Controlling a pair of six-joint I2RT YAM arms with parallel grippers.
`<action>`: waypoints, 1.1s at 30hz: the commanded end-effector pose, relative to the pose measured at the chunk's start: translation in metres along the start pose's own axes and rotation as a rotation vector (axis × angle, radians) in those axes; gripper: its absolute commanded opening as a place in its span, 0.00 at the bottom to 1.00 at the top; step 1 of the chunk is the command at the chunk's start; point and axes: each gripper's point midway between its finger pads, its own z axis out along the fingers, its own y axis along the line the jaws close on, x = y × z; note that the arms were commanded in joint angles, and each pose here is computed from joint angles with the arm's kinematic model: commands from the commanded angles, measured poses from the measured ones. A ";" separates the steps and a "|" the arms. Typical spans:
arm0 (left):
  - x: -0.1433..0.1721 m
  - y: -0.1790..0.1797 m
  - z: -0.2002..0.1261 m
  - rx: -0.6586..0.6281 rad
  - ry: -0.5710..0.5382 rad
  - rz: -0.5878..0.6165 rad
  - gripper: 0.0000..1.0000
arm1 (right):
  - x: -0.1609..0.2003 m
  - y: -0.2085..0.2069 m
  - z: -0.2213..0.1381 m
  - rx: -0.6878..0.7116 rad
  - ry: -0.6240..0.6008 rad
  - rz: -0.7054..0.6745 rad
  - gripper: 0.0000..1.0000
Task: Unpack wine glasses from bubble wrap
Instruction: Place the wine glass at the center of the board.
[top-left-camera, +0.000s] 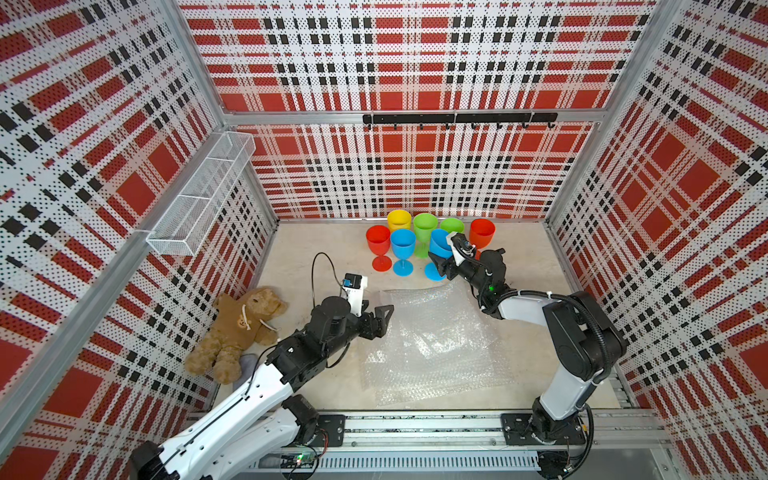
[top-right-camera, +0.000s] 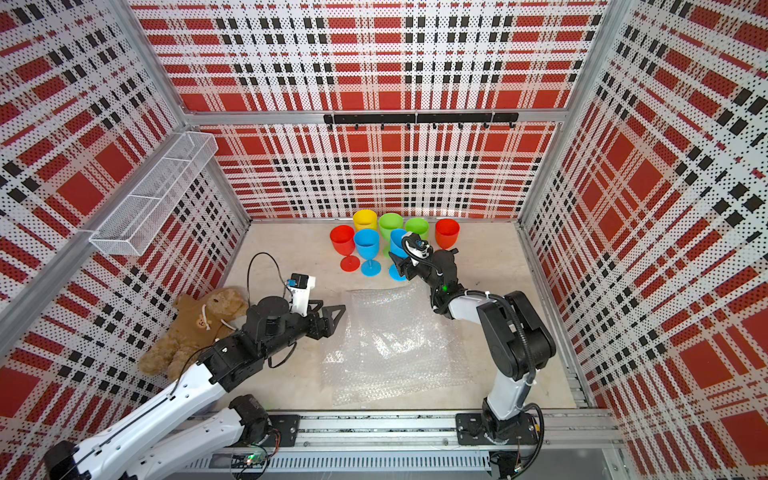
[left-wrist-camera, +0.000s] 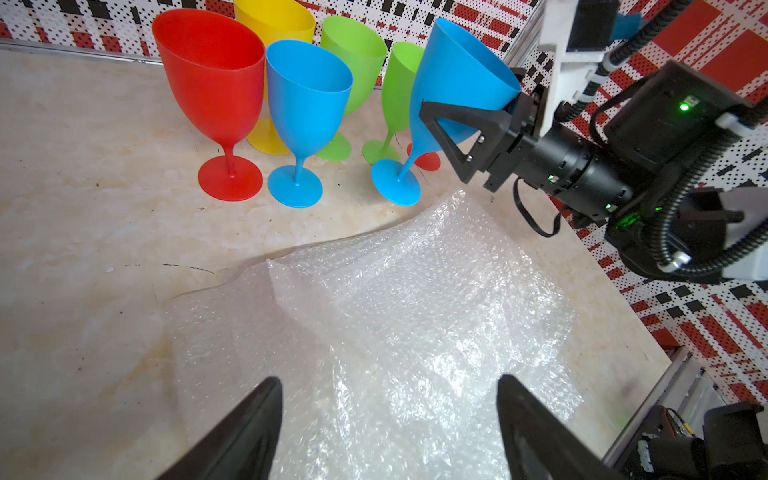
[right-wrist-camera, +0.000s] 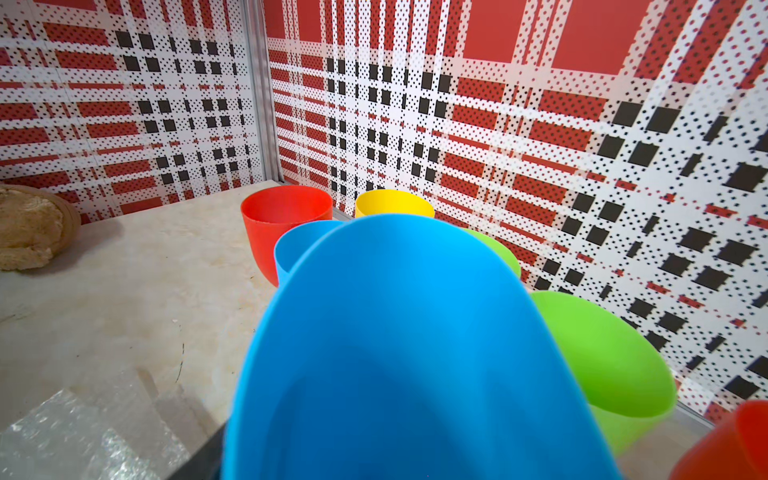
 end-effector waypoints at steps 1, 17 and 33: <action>-0.002 -0.002 -0.001 0.005 -0.027 0.017 0.82 | -0.013 -0.006 0.009 -0.011 -0.074 -0.061 0.43; 0.000 -0.010 -0.004 0.025 -0.030 0.033 0.82 | 0.038 -0.011 0.044 -0.027 -0.006 -0.056 0.46; 0.004 -0.015 -0.004 0.022 -0.025 0.044 0.82 | 0.058 -0.030 0.058 0.018 0.015 -0.044 0.51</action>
